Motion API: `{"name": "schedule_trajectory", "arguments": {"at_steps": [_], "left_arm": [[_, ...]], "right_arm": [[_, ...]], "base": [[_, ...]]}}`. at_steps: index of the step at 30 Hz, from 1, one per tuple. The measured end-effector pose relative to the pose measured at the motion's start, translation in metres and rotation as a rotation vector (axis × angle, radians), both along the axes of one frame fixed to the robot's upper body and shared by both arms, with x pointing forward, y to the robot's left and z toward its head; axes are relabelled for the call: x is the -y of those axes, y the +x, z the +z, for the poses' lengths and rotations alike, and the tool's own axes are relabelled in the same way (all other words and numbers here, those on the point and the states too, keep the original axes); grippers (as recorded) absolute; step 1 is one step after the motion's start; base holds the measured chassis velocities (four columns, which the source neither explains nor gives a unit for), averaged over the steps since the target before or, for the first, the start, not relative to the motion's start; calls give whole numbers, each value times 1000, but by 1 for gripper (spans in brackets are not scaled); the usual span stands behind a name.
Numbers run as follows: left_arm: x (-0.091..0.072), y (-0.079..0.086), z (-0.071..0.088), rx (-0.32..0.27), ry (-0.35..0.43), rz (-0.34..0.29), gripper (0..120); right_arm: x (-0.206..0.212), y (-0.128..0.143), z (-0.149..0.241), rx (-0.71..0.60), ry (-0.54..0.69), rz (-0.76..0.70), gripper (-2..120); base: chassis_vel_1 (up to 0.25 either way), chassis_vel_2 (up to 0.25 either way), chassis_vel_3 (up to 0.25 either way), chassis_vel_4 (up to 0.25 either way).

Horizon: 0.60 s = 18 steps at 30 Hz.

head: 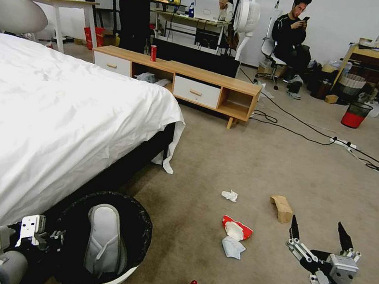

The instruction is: Pick up the trash bin and place the garbage on the floor into it.

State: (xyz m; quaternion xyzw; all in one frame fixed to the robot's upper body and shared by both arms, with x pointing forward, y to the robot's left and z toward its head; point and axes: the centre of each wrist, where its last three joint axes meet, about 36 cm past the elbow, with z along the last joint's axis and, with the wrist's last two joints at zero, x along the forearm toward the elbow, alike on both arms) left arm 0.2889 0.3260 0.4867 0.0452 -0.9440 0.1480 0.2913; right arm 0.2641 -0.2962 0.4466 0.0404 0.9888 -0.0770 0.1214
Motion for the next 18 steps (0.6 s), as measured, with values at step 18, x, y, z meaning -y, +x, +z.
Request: {"name": "schedule_trajectory", "arguments": {"at_steps": [18], "left_arm": [[0, -1, -2, -4, 3, 0, 2]], "right_arm": [[16, -22, 46, -529, 49, 14, 100]], "base": [[0, 0, 0, 0]]}}
